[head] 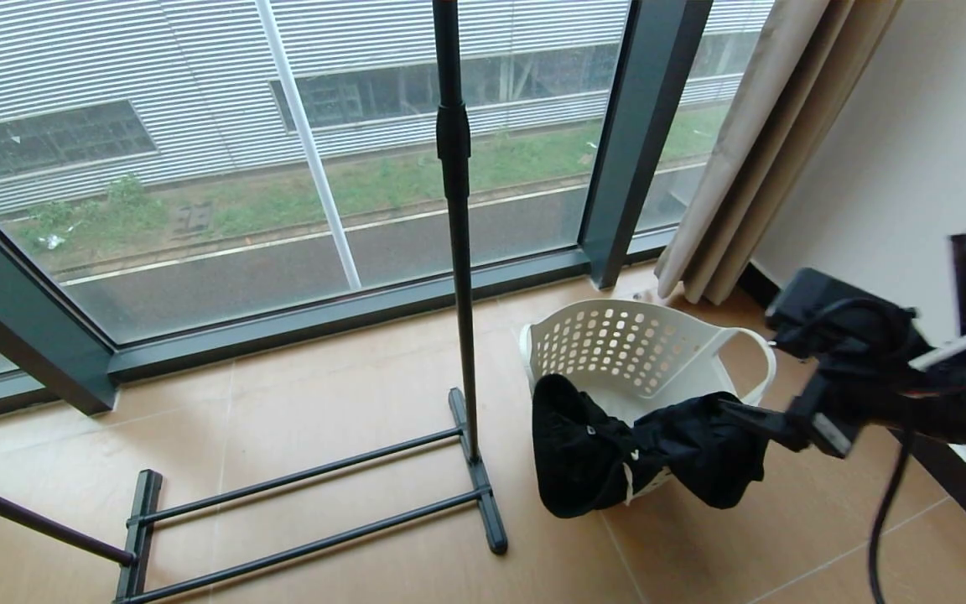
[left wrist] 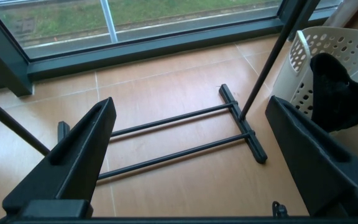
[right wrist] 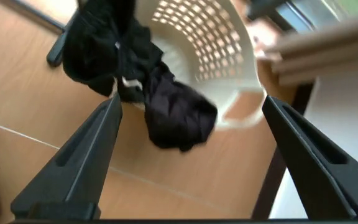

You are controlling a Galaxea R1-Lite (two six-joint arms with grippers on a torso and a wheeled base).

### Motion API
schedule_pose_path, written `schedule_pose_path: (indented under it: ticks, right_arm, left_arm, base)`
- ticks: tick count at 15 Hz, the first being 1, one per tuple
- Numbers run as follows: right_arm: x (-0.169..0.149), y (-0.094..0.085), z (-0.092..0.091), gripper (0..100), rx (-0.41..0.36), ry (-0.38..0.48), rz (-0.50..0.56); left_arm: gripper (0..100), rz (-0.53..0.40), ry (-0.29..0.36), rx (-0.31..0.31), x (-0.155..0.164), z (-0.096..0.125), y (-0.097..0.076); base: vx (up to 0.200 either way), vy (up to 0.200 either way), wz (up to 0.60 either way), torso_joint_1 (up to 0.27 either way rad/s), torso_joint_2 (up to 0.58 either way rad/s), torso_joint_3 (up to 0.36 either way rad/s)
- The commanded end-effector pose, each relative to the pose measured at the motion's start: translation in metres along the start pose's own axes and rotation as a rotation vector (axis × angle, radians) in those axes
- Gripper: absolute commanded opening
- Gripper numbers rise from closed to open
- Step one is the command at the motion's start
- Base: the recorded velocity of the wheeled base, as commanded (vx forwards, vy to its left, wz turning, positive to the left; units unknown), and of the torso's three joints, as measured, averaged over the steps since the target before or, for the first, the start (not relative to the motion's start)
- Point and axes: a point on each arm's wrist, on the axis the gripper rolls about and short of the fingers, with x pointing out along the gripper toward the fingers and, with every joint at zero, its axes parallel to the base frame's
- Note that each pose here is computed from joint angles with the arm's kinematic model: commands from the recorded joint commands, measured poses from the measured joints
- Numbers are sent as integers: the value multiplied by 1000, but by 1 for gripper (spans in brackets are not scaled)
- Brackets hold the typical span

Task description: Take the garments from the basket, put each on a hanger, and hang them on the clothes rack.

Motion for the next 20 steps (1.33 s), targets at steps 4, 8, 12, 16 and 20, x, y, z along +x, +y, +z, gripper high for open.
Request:
schedule_pose_path:
  ticks: [4, 8, 12, 16, 20]
  right_arm:
    - [155, 26, 41, 100, -277, 126, 73]
    - [212, 35, 41, 100, -307, 170, 57]
    - [251, 47, 37, 100, -312, 178, 67]
    - [264, 46, 42, 100, -317, 171, 41]
    - [267, 43, 44, 100, -324, 201, 44]
  left_arm:
    - [100, 0, 0, -1, 0, 0, 0]
    - [100, 0, 0, -3, 0, 0, 0]
    - [100, 0, 0, -3, 0, 0, 0]
    - [100, 0, 0, -3, 0, 0, 0]
    - [100, 0, 0, -3, 0, 0, 0]
  base:
    - [0, 0, 0, 0, 0, 0]
    - [0, 0, 0, 0, 0, 0]
    - [0, 0, 0, 0, 0, 0]
    - [0, 0, 0, 0, 0, 0]
    - [0, 0, 0, 0, 0, 0]
